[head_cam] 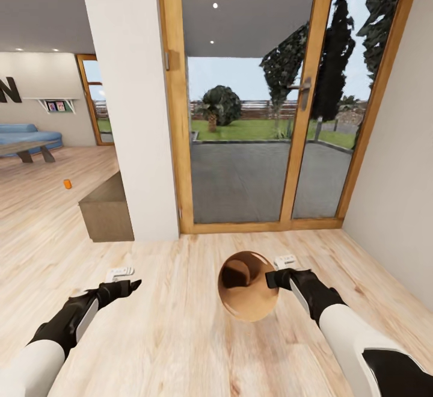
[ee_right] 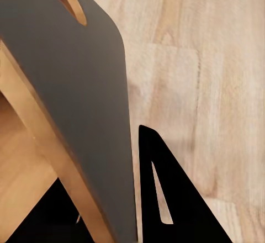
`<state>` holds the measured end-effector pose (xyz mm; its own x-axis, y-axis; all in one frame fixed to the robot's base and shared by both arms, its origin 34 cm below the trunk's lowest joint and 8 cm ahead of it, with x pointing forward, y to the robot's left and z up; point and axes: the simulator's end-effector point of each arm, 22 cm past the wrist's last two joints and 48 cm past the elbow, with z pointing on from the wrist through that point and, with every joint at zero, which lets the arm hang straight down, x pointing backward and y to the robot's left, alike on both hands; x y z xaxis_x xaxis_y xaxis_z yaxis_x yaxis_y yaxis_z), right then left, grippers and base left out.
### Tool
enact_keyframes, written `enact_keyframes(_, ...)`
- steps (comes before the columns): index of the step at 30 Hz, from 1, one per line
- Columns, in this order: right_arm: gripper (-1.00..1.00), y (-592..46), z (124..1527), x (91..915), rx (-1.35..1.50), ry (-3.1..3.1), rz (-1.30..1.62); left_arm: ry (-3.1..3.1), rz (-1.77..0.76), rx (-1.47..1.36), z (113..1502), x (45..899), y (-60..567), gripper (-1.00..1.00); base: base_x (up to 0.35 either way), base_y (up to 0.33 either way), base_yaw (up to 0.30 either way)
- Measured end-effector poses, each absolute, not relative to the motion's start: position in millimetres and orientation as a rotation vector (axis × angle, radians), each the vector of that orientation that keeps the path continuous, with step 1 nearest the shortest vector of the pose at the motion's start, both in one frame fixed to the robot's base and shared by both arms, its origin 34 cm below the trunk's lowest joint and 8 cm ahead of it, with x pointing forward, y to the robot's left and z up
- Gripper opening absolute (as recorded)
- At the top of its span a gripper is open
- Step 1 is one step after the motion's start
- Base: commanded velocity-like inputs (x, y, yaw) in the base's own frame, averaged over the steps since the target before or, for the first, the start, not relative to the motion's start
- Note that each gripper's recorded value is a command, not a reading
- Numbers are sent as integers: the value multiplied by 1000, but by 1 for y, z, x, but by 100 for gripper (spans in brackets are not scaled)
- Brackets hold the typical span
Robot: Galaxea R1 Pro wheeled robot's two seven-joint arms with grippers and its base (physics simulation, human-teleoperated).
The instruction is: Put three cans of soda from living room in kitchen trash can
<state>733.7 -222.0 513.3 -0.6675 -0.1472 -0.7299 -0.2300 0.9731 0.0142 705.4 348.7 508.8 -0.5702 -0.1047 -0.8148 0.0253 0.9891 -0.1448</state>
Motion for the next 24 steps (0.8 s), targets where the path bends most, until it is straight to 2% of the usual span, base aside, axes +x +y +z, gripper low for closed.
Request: enact_keyframes(24,-100,-214,549,733,-311,2189,153,2120,-128,-44,548,712,355,100,0,0,0)
